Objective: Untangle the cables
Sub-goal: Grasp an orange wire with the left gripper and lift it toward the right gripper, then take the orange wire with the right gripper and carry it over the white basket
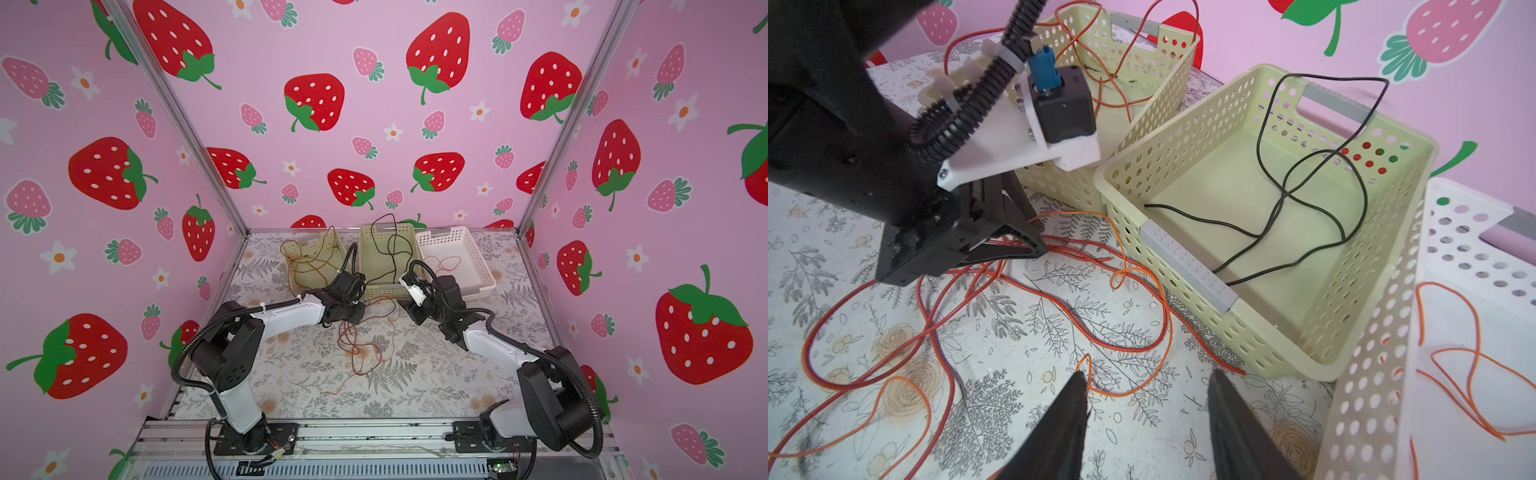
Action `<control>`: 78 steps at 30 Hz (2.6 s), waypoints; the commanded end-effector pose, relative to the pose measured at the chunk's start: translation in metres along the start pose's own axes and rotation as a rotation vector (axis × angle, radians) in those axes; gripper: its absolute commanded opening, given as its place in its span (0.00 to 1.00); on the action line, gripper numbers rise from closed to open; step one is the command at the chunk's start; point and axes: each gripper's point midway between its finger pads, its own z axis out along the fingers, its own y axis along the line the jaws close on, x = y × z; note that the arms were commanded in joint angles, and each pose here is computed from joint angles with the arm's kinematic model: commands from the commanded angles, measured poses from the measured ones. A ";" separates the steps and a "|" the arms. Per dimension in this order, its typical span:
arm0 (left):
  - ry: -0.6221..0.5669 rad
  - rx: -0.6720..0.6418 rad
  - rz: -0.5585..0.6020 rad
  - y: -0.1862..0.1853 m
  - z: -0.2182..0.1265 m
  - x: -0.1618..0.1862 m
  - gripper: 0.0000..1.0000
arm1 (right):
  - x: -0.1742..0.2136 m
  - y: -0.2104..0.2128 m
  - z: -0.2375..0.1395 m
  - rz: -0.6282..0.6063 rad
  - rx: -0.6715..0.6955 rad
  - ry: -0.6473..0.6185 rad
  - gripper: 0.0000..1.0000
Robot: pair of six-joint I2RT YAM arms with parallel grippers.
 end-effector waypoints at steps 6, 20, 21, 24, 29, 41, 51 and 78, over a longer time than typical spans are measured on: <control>-0.213 0.158 0.210 -0.040 -0.076 -0.053 0.00 | -0.007 -0.002 -0.008 -0.097 0.024 -0.038 0.51; -0.593 0.315 0.404 -0.070 -0.235 -0.106 0.00 | -0.042 0.020 0.006 -0.103 -0.208 -0.207 0.78; -0.610 0.308 0.408 -0.069 -0.241 -0.109 0.00 | -0.045 0.028 0.005 -0.107 -0.261 -0.229 0.78; -0.649 0.288 0.423 -0.067 -0.254 -0.118 0.00 | -0.050 0.048 0.001 -0.101 -0.390 -0.283 0.77; -0.702 0.276 0.434 -0.066 -0.271 -0.128 0.00 | -0.045 0.057 -0.003 -0.074 -0.439 -0.303 0.73; -0.801 0.204 0.429 -0.052 -0.299 -0.133 0.00 | -0.055 0.015 0.005 -0.058 -0.192 -0.312 0.00; -0.777 0.105 0.305 -0.007 -0.280 -0.109 0.00 | -0.131 -0.117 -0.069 -0.107 0.338 -0.411 0.00; -0.501 0.194 0.250 -0.027 -0.161 -0.068 0.69 | -0.272 -0.245 -0.139 -0.491 0.745 -0.503 0.00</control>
